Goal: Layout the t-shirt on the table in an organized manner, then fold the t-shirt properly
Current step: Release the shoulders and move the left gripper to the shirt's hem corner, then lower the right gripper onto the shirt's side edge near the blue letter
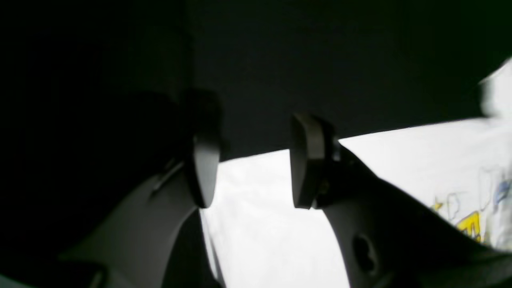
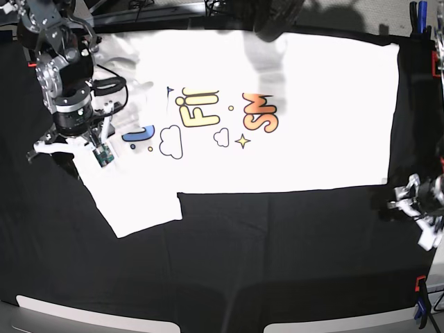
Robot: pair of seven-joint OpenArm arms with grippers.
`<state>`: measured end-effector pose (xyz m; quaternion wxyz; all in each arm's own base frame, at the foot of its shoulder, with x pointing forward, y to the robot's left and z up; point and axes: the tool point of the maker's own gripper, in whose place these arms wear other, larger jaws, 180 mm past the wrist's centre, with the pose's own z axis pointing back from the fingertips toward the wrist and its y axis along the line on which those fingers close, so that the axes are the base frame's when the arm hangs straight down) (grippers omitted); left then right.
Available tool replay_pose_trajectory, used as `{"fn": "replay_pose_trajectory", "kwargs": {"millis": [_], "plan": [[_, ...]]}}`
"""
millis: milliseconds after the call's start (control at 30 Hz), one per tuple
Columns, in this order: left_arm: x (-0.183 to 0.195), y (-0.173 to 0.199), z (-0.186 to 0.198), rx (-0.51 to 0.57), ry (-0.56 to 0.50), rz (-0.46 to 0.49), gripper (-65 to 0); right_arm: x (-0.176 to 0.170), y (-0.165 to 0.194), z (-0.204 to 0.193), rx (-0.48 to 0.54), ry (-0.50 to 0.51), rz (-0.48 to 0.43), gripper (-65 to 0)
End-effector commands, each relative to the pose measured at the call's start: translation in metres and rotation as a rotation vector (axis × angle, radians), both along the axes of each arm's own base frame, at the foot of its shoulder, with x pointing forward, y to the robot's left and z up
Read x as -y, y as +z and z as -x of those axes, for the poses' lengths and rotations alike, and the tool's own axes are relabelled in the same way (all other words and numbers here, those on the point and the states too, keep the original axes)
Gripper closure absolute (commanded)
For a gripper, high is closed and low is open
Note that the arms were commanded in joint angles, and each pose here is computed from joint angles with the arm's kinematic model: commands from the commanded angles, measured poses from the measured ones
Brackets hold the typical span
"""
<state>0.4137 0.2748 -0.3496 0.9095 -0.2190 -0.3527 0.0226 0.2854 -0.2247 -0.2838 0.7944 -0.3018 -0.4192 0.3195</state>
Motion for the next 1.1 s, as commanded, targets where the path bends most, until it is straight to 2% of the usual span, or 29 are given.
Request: {"fn": "replay_pose_trajectory", "kwargs": {"millis": [0, 100, 233, 433, 567, 700, 967, 1067], "plan": [[-0.012, 0.018, -0.012, 0.053, 0.03, 0.026, -26.0, 0.002, 0.01, -0.005, 0.043, 0.001, 0.014, -26.5], [-0.025, -0.003, -0.004, 0.012, 0.081, 0.064, -26.0, 0.003, 0.005, -0.005, 0.03, -0.009, 0.009, -26.5], [-0.03, -0.025, 0.003, -0.022, 0.099, 0.038, -26.0, 0.003, 0.005, -0.005, 0.033, -0.005, 0.007, -26.5], [-0.003, -0.042, 0.004, -0.04, 0.076, 0.065, -26.0, 0.003, 0.005, -0.005, 0.033, -0.006, 0.008, -26.5], [0.018, -0.065, 0.015, -0.098, 0.025, 0.029, -26.0, 0.003, 0.005, -0.005, 0.033, -0.006, 0.01, -26.5], [0.022, -0.076, 0.025, -0.137, 0.007, 0.012, -26.0, 0.004, 0.005, -0.005, 0.031, -0.008, 0.011, -26.5], [-0.03, -0.052, 0.015, -0.088, 0.057, -0.096, -26.0, 0.004, 0.005, -0.005, 0.03, -0.009, 0.011, -26.5], [-0.054, -0.045, 0.013, -0.081, 0.136, -0.128, -26.0, 0.004, 0.005, -0.005, 0.03, -0.009, 0.011, -26.5]]}}
